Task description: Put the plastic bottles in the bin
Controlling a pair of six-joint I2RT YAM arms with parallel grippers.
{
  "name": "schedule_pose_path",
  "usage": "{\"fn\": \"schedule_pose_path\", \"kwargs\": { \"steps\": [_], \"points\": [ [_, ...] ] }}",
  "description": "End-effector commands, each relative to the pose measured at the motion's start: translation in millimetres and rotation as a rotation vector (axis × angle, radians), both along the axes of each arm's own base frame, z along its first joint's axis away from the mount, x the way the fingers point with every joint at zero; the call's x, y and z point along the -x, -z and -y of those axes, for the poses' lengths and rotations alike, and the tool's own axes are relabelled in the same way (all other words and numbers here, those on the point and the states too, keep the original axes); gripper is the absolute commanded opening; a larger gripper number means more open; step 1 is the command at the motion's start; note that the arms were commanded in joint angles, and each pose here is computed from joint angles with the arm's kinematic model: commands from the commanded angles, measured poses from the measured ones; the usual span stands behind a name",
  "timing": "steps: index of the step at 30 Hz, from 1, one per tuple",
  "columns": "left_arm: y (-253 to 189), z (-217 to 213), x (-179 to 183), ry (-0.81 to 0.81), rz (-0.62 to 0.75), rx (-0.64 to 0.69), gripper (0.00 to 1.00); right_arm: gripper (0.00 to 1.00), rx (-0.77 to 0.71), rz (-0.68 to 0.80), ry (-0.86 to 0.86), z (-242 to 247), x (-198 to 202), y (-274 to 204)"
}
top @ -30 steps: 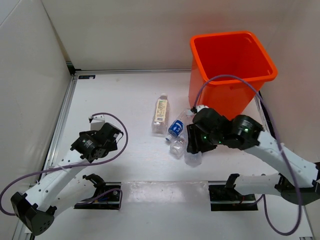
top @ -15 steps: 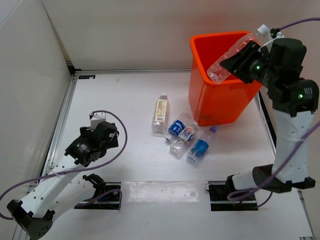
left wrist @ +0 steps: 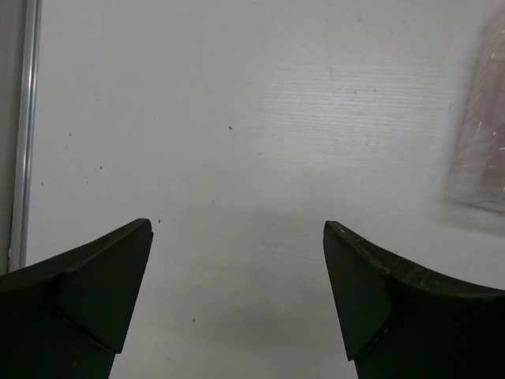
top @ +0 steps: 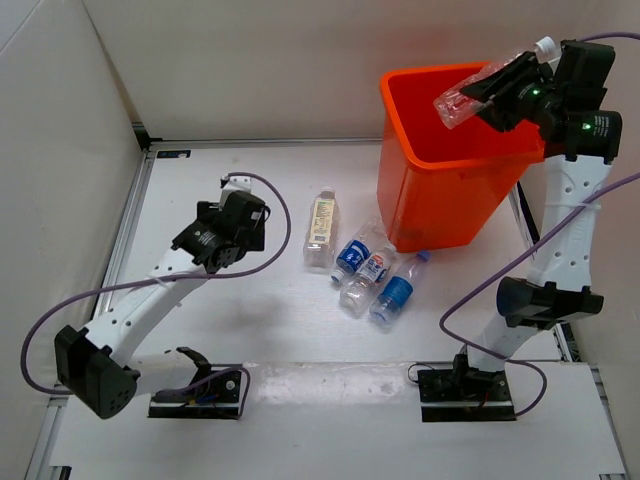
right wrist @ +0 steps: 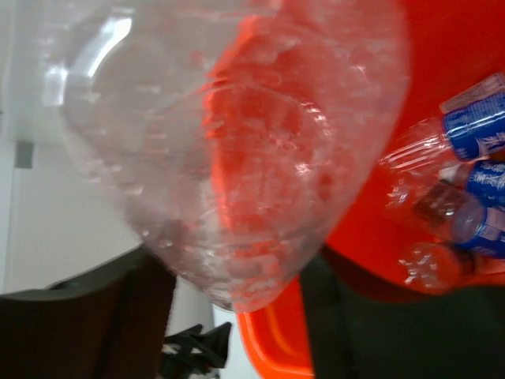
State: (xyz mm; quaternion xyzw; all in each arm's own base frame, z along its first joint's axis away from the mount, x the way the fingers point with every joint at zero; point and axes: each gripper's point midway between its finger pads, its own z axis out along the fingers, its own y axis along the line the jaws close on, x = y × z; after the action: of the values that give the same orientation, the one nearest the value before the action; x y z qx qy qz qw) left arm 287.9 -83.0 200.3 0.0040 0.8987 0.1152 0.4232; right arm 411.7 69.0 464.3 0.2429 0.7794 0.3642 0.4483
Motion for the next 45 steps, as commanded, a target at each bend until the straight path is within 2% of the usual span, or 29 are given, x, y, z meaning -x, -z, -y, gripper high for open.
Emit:
{"fn": "schedule_pose_path", "kwargs": {
  "steps": [1,2,3,8,10,13,15,16,17,18,20,22,23,25,27,30,31,33,34,35,36,37,38,39,40,41,42,45],
  "points": [
    [-33.8,10.5,-21.8,0.019,0.1,0.031,1.0,0.63,0.002,0.035,0.016,8.7,3.1,-12.3],
    [-31.7,11.7,-25.1,0.018,0.095,0.024,1.0,0.72,0.012,0.023,0.029,11.9,2.2,-8.2],
    [-30.7,13.2,-27.3,0.023,0.091,0.019,1.0,0.9,0.049,0.034,0.042,20.5,3.1,-7.7],
    [-21.2,20.0,-40.4,0.011,0.056,0.006,1.0,0.9,0.17,0.036,0.05,39.9,9.1,-4.7],
    [-22.6,24.4,-45.0,0.015,0.049,0.013,1.0,0.9,0.267,0.063,0.1,55.1,12.7,-9.6],
    [-38.9,27.8,-66.3,-0.013,0.068,0.05,1.0,0.9,0.413,0.003,0.158,73.1,24.4,3.8],
    [-28.1,29.1,-75.2,-0.028,0.027,0.043,1.0,0.9,0.463,-0.012,0.223,89.2,28.9,2.5],
    [-23.4,23.8,-81.6,-0.051,0.011,0.062,1.0,0.9,0.393,-0.048,0.298,102.3,28.9,4.9],
    [-26.1,29.3,-88.5,-0.038,0.006,0.094,1.0,0.9,0.293,-0.053,0.294,113.5,29.8,4.1],
    [-22.4,30.6,-93.5,-0.035,-0.007,0.109,1.0,0.9,0.107,-0.116,0.145,95.3,26.9,22.7],
    [-27.4,36.0,-103.8,-0.006,-0.021,0.186,1.0,0.9,0.011,-0.043,0.13,126.6,17.1,13.2],
    [-22.0,45.4,-110.5,0.038,-0.064,0.228,1.0,0.9,0.131,0.032,0.101,117.8,21.2,-6.6],
    [-29.3,46.2,-115.7,0.048,-0.055,0.242,1.0,0.9,0.206,0.085,0.065,98.2,30.3,-22.3],
    [-29.6,55.3,-124.8,0.107,-0.079,0.232,1.0,0.9,0.299,0.109,0.026,77.5,29.7,-22.2],
    [-36.9,63.6,-129.1,0.153,-0.09,0.225,1.0,0.9,0.353,0.131,-0.024,48.6,39.7,-26.1],
    [-39.0,69.9,-133.4,0.186,-0.087,0.233,1.0,0.9,0.411,0.145,-0.046,34.2,58.2,-29.4],
    [-31.7,73.5,-133.5,0.195,-0.106,0.235,1.0,0.9,0.506,0.154,0.06,52.0,65.6,-36.1],
    [-23.8,79.9,-132.9,0.228,-0.128,0.251,1.0,0.9,0.642,0.204,0.064,28.8,109.5,-50.6],
    [-16.5,81.8,-132.4,0.233,-0.148,0.25,1.0,0.9,0.782,0.131,0.304,70.4,118.7,-51.3],
    [-17.0,87.8,-132.3,0.255,-0.148,0.27,1.0,0.9,0.829,0.156,0.194,38.0,132.7,-43.2],
    [-14.5,88.6,-133.1,0.257,-0.154,0.273,1.0,0.9,0.873,0.138,0.183,34.4,137.6,-28.5],
    [-11.1,92.7,-134.6,0.269,-0.159,0.278,1.0,0.9,1.062,-0.011,0.353,66.2,136.2,5.7],
    [-10.8,98.6,-138.2,0.286,-0.152,0.301,1.0,0.9,0.94,0.113,0.437,75.5,180.8,-14.7],
    [-9.6,102.8,-141.6,0.296,-0.153,0.311,1.0,0.9,0.951,0.122,0.505,89.3,190.9,-13.1],
    [-4.4,108.6,-143.1,0.311,-0.167,0.325,1.0,0.9,0.928,0.171,0.382,59.8,169.9,12.3],
    [-4.3,110.7,-146.3,0.311,-0.162,0.336,1.0,0.9,0.92,0.211,0.459,93.8,190.9,-1.7],
    [-0.2,116.7,-147.4,0.322,-0.176,0.346,1.0,0.9,0.843,0.277,0.403,85.4,195.3,-7.0],
    [6.5,125.1,-150.5,0.334,-0.195,0.35,1.0,0.9,0.843,0.187,0.43,96.6,190.0,8.6]
  ]
}}
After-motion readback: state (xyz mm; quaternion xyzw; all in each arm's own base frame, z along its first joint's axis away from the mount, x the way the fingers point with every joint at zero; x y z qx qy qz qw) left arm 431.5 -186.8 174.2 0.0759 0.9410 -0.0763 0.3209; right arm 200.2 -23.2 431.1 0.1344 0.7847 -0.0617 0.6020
